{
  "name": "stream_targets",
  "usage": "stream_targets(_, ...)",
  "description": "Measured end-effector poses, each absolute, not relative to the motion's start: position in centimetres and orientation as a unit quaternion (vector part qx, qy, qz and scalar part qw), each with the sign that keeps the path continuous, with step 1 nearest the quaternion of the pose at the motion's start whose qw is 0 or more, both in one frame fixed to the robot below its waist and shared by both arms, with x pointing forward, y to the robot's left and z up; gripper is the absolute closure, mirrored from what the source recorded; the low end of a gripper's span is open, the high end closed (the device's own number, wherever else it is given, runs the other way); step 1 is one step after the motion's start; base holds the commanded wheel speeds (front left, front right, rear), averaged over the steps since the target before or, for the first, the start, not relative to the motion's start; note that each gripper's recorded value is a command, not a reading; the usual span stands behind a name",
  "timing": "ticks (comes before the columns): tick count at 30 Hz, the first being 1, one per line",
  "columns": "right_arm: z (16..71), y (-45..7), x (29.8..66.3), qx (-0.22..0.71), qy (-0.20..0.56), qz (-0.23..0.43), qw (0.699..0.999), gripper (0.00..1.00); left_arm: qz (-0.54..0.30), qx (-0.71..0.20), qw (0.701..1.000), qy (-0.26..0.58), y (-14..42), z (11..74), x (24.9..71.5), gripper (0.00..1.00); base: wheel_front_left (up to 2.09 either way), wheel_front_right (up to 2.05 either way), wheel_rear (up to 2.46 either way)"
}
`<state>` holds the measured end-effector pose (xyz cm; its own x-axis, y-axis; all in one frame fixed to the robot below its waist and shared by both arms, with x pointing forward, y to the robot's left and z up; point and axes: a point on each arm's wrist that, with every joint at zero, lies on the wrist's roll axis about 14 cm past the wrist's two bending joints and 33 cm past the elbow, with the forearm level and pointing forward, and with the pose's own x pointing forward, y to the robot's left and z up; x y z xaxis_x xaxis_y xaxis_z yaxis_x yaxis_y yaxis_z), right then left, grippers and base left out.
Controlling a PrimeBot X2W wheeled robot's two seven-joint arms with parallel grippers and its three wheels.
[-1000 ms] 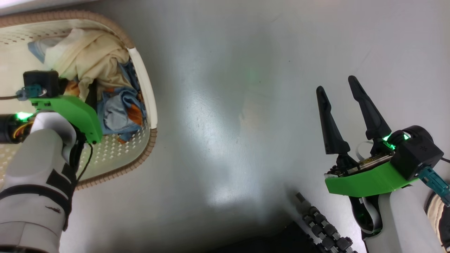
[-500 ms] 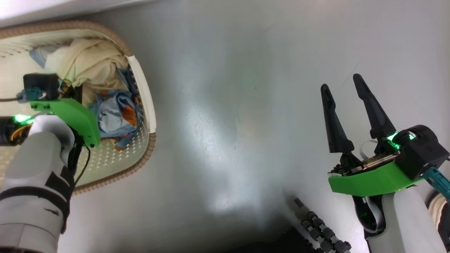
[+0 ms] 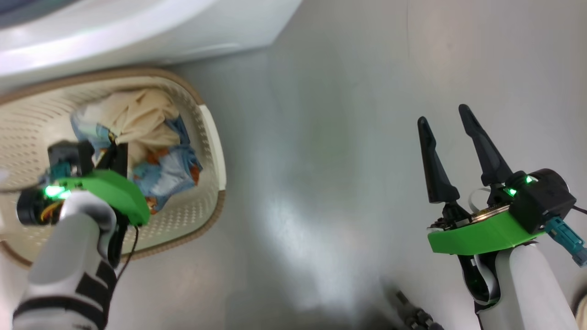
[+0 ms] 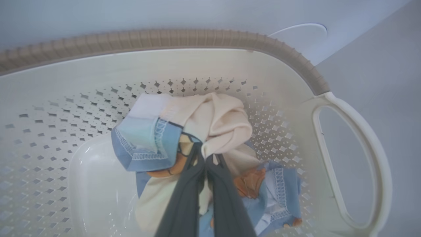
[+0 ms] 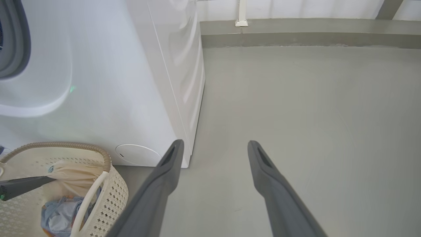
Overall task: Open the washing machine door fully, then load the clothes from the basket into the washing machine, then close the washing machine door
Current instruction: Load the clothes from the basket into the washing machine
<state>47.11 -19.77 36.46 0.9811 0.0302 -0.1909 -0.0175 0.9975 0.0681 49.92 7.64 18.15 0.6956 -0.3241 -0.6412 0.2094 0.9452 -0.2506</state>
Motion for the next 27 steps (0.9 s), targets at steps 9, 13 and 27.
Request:
stream_targets(9, 39.9, -18.3, 47.1, 0.044, 0.061, 0.031, 0.997, 0.0, -0.104, -0.1, 0.947, 0.288, 10.2, 24.7, 49.2, 1.0, 0.0, 0.0, 0.0)
stream_targets(13, 41.0, -17.7, 46.5, 0.047, 0.054, 0.039, 0.997, 0.0, -0.084, -0.103, 0.958, 0.253, 11.6, 27.6, 48.8, 1.0, 0.0, 0.0, 0.0)
stream_targets(27, 45.5, -16.1, 44.1, 0.059, 0.014, 0.062, 0.996, 0.0, -0.021, -0.093, 0.991, 0.09, 16.8, 39.8, 48.3, 1.0, 0.0, 0.0, 0.0)
